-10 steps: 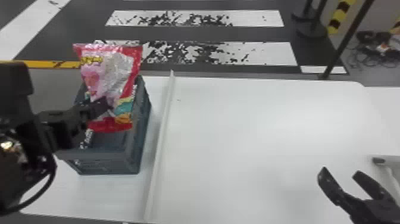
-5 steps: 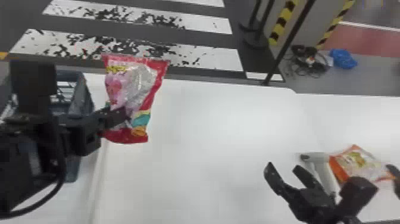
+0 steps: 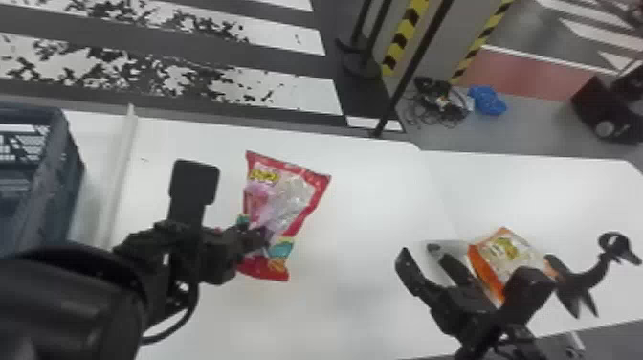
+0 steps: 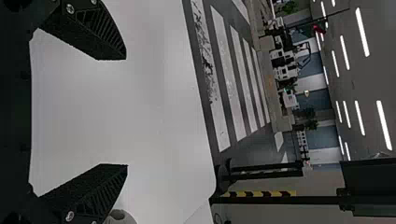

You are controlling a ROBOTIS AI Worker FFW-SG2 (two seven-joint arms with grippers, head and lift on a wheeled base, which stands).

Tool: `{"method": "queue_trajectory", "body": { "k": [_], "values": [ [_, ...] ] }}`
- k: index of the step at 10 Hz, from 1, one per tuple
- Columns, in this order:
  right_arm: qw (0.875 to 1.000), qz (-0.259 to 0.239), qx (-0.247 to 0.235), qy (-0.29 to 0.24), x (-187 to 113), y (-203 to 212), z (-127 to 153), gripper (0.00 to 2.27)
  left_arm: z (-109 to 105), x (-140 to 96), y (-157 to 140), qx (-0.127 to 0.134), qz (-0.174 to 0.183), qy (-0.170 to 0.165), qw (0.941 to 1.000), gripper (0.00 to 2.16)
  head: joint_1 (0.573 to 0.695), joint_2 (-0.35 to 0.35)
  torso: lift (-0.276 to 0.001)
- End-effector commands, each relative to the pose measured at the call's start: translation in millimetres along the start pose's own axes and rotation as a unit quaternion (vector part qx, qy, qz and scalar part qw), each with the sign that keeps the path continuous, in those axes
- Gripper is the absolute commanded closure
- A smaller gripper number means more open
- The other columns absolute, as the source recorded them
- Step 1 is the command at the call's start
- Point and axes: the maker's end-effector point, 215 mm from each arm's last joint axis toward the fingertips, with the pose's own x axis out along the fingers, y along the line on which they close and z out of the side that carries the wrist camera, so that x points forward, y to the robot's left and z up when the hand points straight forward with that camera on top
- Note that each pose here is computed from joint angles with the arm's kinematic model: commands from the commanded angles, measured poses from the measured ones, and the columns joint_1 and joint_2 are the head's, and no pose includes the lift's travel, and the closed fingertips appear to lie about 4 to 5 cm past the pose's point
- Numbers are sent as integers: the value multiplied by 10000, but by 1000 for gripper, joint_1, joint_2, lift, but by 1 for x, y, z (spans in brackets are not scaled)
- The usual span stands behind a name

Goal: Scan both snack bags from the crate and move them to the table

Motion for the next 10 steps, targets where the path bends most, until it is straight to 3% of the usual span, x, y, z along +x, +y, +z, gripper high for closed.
{"method": "queue_trajectory", "body": {
  "k": [1,4,5,7,8,9,10],
  "values": [
    [10000,-73,-1,-58,4,-6,7,103,-30,25,-33,220,-291,226,9991,2142,695,-350,-87],
    [9999,-80,57,-20,11,-1,6,103,-74,43,-89,353,-955,527,9934,2142,695,-350,-87],
    [9999,-83,72,-50,12,0,8,103,-77,48,-93,376,-997,479,9932,2142,695,-350,-87],
    [9999,-101,107,-36,11,-1,6,97,-80,57,-90,112,-1172,460,9920,2115,695,-350,-87],
    [9999,-110,118,-39,12,-2,5,97,-81,59,-83,69,-1114,428,9928,1575,695,-350,-87],
    [9999,-110,121,-47,12,-2,6,100,-79,58,-86,-19,-1249,419,9913,171,695,-350,-87],
    [9999,-93,128,-59,14,0,7,103,-77,57,-89,-76,-1317,406,9904,-2,695,-350,-87]
  ]
}}
